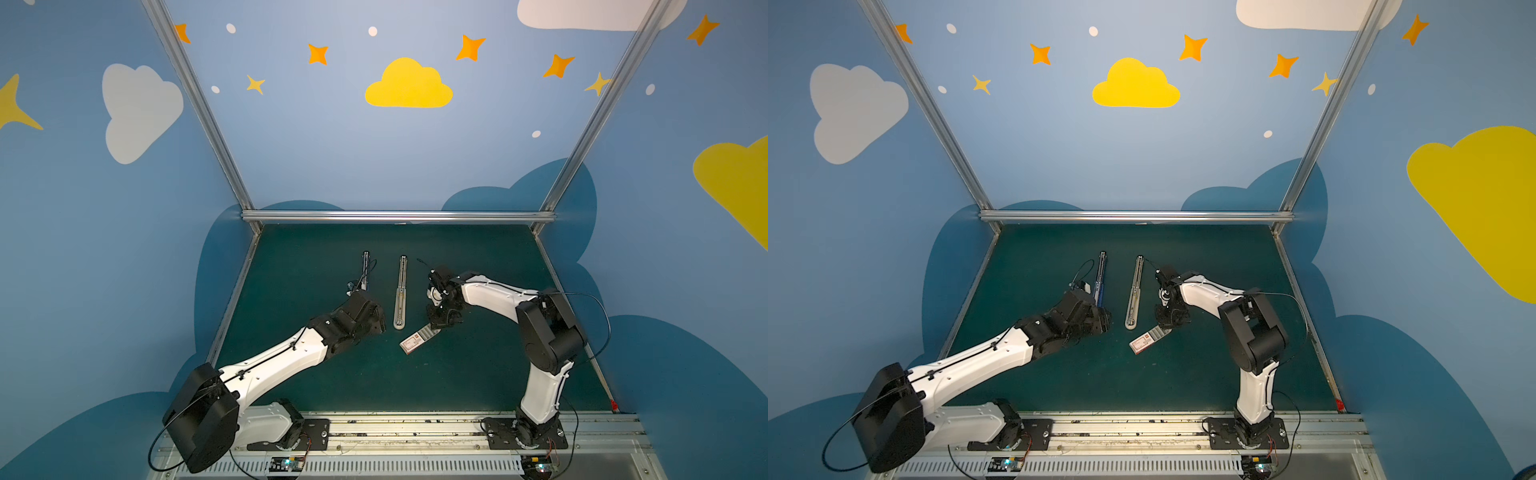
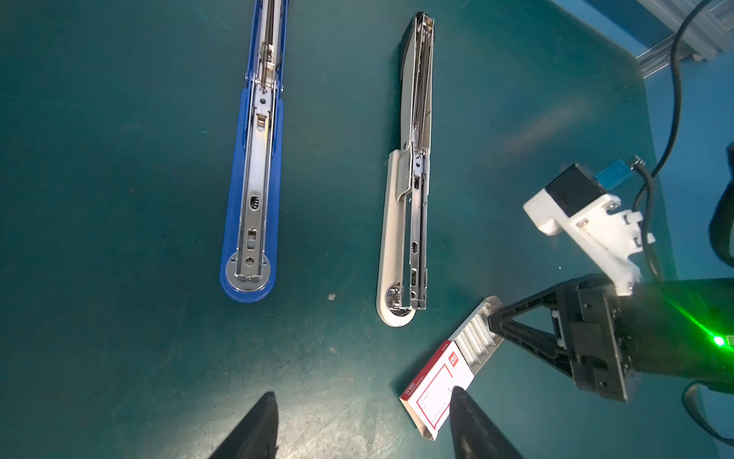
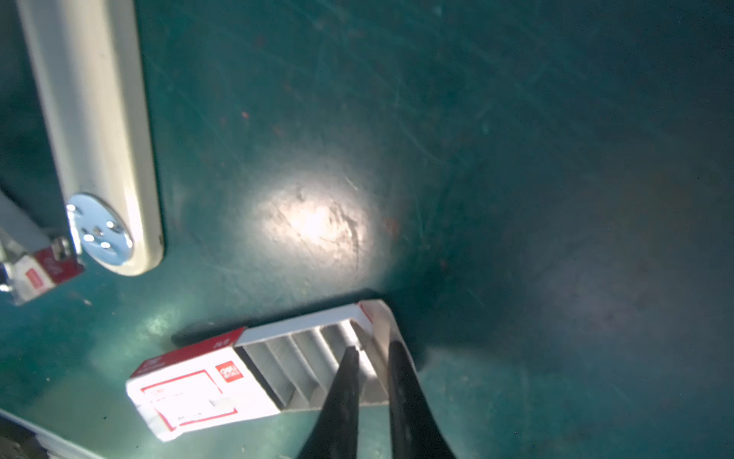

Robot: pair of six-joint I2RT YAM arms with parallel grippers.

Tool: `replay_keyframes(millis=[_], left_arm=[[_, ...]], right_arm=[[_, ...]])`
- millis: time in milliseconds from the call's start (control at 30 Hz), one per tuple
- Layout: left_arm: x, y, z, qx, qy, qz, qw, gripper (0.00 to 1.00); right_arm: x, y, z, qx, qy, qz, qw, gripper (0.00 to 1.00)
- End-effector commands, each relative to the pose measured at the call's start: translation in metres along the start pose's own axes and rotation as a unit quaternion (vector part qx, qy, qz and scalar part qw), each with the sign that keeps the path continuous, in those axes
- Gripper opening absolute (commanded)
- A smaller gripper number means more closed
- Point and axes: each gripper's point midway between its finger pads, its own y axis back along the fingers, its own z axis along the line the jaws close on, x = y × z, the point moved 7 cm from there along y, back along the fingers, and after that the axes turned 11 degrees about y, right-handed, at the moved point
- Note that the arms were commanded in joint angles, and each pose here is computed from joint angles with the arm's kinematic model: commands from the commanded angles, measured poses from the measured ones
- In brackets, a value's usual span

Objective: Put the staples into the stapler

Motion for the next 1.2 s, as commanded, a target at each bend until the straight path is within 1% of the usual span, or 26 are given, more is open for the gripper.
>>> replay_keyframes(millis=[0,67,133,300,400,467,500,567,600,867,1167], left_arm=[[0.001,-0.002,0.003,-0.005,0.002,0.002,1.0,0.68],[0.002,-0.004,0.003,-0.006,0.002,0.005,1.0,0.68],[0.001,-0.006,0.0,-0.003,0.002,0.007,1.0,0.68],[0.002,-0.009,-0.003,-0.003,0.001,0.015,1.0,0.68],[0.002,-0.01,-0.004,-0.001,0.001,0.018,1.0,0.68],[0.002,-0.009,-0.005,0.001,0.002,0.019,1.0,0.68],[0.002,-0.009,-0.005,0.003,0.003,0.019,1.0,0.68],[0.003,-0.008,-0.004,0.003,0.002,0.02,1.0,0.68],[0.003,-0.008,-0.004,0.003,0.004,0.02,1.0,0.68],[0.005,-0.004,0.0,0.009,0.009,0.016,1.0,0.68],[0.007,-0.005,0.002,0.01,0.012,0.017,1.0,0.68]], right_arm=[[0.0,-0.005,0.0,0.02,0.009,0.014,1.0,0.15],[0.001,-0.005,0.0,0.023,0.01,0.016,1.0,0.13],[0.003,-0.005,0.001,0.024,0.012,0.018,0.999,0.1],[0.007,-0.001,0.004,0.028,0.016,0.016,0.999,0.11],[0.01,0.0,0.004,0.029,0.019,0.016,0.999,0.08],[0.01,0.002,0.004,0.029,0.019,0.015,0.999,0.04],[0.01,0.002,0.004,0.029,0.019,0.014,0.999,0.05],[0.011,0.004,0.005,0.029,0.02,0.013,0.999,0.12],[0.011,0.005,0.005,0.031,0.021,0.012,0.999,0.13],[0.017,0.006,0.008,0.038,0.024,0.013,0.999,0.1],[0.014,0.004,0.011,0.046,0.031,0.015,0.998,0.1]])
